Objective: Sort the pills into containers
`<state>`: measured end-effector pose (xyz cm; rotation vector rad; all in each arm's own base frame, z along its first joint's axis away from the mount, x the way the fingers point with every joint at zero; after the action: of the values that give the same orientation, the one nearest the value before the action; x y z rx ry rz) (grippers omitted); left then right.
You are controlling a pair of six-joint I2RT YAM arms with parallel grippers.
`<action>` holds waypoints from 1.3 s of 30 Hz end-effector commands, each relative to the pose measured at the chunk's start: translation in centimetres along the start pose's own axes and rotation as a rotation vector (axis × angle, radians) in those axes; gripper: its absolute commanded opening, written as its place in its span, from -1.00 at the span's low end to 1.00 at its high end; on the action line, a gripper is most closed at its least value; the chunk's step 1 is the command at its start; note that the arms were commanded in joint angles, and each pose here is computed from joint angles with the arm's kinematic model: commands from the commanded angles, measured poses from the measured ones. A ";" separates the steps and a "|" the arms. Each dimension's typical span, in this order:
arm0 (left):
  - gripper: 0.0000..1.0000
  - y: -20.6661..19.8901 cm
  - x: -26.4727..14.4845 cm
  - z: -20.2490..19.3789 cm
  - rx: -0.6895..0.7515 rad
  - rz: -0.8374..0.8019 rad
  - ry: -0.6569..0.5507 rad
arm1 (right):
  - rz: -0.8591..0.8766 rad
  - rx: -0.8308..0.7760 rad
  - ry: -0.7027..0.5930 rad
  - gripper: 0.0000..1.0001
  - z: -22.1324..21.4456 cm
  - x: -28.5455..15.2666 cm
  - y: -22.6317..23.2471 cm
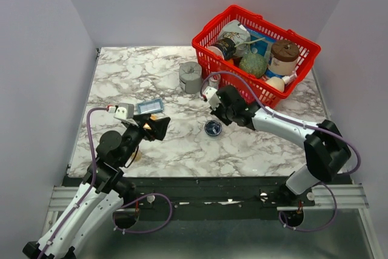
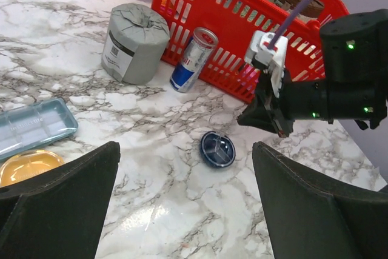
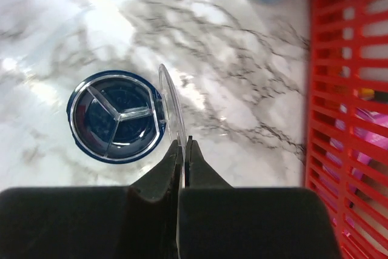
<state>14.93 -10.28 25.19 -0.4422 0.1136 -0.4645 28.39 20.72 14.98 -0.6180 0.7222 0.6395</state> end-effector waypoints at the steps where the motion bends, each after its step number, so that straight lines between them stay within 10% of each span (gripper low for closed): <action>1: 0.94 -0.7 0.1 -0.4 -0.011 -0.076 0.040 | 0.118 -0.283 -0.194 -0.97 1.6 -1.5 2.4; 13: 0.93 -0.4 -0.4 0.9 0.036 -0.003 0.044 | 0.157 -0.406 -0.205 -0.78 2.3 0.2 3.1; 23: 0.93 1.1 -1.2 2.9 0.134 0.234 0.094 | 0.256 -0.460 -0.333 0.71 5.6 -4.8 2.6; 32: 0.97 3.1 -1.8 6.5 0.305 0.561 0.192 | 0.902 -0.468 -0.535 0.95 10.8 -7.8 8.2; 39: 0.97 4.3 -1.0 3.6 0.052 0.645 0.392 | 0.980 -0.314 -0.461 0.94 13.6 -6.8 10.2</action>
<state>17.47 -5.01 29.82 -0.1577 0.3741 0.0348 24.08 34.10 25.53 -0.4761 0.3115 1.6916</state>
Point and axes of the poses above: each gripper's point midway between its finger pads, its own x axis out along the fingers, its own y axis along the line the jaws close on, z = x × y, the point moved 8 cm from there along -x, back along the fingers, and after that the axes turned 1 degree about -x, right-handed, at the moved point
